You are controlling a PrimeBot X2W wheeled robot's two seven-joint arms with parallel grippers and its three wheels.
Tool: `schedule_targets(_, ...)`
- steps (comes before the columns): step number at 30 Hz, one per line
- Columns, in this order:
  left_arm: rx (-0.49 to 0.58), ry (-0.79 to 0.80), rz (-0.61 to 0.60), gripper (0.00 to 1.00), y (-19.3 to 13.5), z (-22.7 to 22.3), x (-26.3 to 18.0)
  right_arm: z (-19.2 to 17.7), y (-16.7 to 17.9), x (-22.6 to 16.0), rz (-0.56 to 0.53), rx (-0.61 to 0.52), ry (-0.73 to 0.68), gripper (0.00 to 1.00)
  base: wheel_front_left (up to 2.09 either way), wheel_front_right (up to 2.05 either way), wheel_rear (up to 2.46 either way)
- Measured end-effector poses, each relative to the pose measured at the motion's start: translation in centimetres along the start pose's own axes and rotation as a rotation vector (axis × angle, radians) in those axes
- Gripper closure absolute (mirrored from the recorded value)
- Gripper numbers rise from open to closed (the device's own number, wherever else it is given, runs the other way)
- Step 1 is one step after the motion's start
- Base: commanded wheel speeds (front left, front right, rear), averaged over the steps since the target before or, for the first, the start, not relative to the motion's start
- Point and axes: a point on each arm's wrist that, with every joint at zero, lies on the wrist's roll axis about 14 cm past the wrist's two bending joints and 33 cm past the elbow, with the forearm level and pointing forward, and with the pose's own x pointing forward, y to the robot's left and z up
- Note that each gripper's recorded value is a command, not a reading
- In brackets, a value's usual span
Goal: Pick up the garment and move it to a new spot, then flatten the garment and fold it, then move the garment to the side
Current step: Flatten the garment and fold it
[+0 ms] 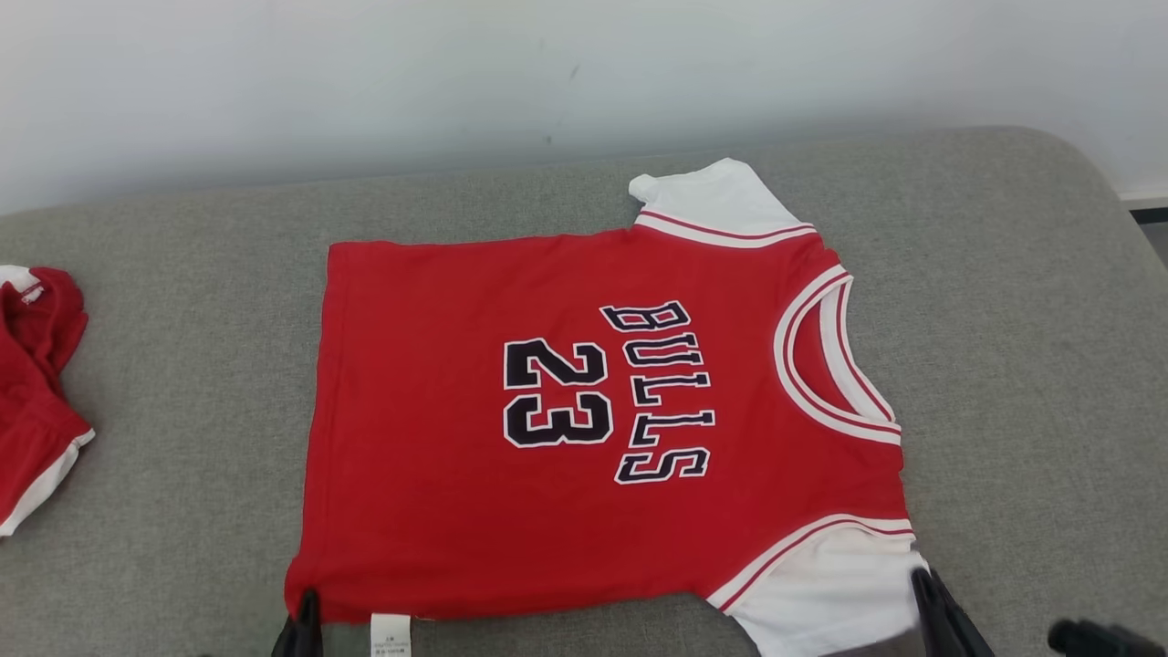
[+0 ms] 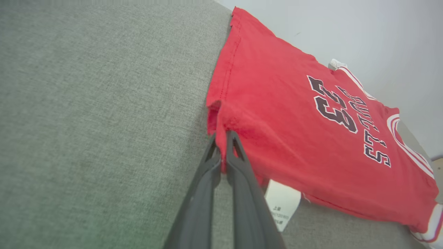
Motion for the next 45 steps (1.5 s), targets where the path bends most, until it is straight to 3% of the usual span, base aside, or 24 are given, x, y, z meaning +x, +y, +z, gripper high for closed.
schedule_targets(18, 0.046, -0.054, -0.104, 1.00, -3.4, 3.9, 5.1, 6.6, 4.3, 8.4, 0.157, -0.073, -0.077, 1.00, 0.00, 0.00, 0.00)
schedule_targets(39, 0.104, -0.003, -0.106, 1.00, -3.1, 4.4, 10.2, 8.2, 4.4, 18.0, 0.126, -0.149, -0.061, 1.00, 0.00, 0.00, 0.00)
schedule_targets(40, 0.108, -0.002, -0.104, 0.97, -3.1, 4.3, 10.3, 8.5, 4.5, 18.2, 0.127, -0.153, -0.076, 0.96, 0.00, 0.00, 0.00)
schedule_targets(41, 0.115, -0.004, -0.104, 0.56, -3.0, 4.3, 10.3, 8.6, 4.6, 18.3, 0.128, -0.157, -0.082, 0.67, 0.00, 0.00, 0.00)
schedule_targets(42, 0.126, -0.007, -0.104, 0.02, -3.0, 4.3, 10.2, 8.6, 4.6, 18.3, 0.129, -0.161, -0.091, 0.51, 0.00, 0.00, 0.00)
schedule_targets(43, 0.132, -0.010, -0.103, 0.00, -3.0, 4.3, 10.2, 8.7, 4.6, 18.2, 0.131, -0.165, -0.103, 0.00, 0.00, 0.00, 0.00)
schedule_targets(45, 0.144, -0.019, -0.106, 0.00, -3.0, 4.4, 10.0, 8.5, 4.5, 18.1, 0.132, -0.160, -0.101, 0.00, 0.00, 0.00, 0.00)
